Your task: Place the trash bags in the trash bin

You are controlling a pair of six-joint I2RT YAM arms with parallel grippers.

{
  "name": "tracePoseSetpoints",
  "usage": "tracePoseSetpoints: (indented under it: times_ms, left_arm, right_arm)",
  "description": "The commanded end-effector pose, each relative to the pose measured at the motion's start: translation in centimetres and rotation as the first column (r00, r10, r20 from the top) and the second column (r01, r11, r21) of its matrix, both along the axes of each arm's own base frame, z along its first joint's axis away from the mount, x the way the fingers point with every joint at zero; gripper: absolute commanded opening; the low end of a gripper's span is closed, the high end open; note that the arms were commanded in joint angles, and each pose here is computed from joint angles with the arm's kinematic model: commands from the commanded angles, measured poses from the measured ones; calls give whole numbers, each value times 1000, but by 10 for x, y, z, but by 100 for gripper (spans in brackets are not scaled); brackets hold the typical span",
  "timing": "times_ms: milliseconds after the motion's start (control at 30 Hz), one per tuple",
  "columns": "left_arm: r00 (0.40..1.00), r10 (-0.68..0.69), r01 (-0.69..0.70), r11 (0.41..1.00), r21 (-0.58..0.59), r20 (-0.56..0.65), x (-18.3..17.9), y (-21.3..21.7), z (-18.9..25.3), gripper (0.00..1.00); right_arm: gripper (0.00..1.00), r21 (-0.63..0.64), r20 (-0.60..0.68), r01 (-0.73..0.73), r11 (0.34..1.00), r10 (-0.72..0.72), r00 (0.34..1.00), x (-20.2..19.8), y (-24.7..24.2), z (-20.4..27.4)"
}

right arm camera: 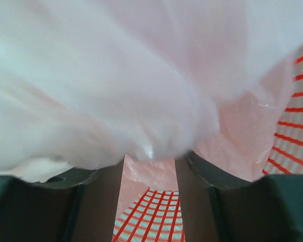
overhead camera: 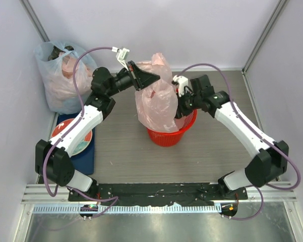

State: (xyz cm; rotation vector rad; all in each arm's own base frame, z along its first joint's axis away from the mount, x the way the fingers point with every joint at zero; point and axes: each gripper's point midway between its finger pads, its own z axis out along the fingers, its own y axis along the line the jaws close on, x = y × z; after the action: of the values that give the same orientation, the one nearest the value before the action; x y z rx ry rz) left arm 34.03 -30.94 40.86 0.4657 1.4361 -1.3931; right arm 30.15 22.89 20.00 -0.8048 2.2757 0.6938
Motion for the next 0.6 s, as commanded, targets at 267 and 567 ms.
tracePoseSetpoints:
  times_ms: [267,567]
  left_arm:
    - [975,159,-170,984,61,156,28,-1,15,0]
    - [961,207,-229,967,109,186,27,-30,6,0]
  right_arm:
    - [57,160,298,86,983,-131,946,-27,-43,136]
    - [53,351,329,-174,920,53,943,-90,-18,177]
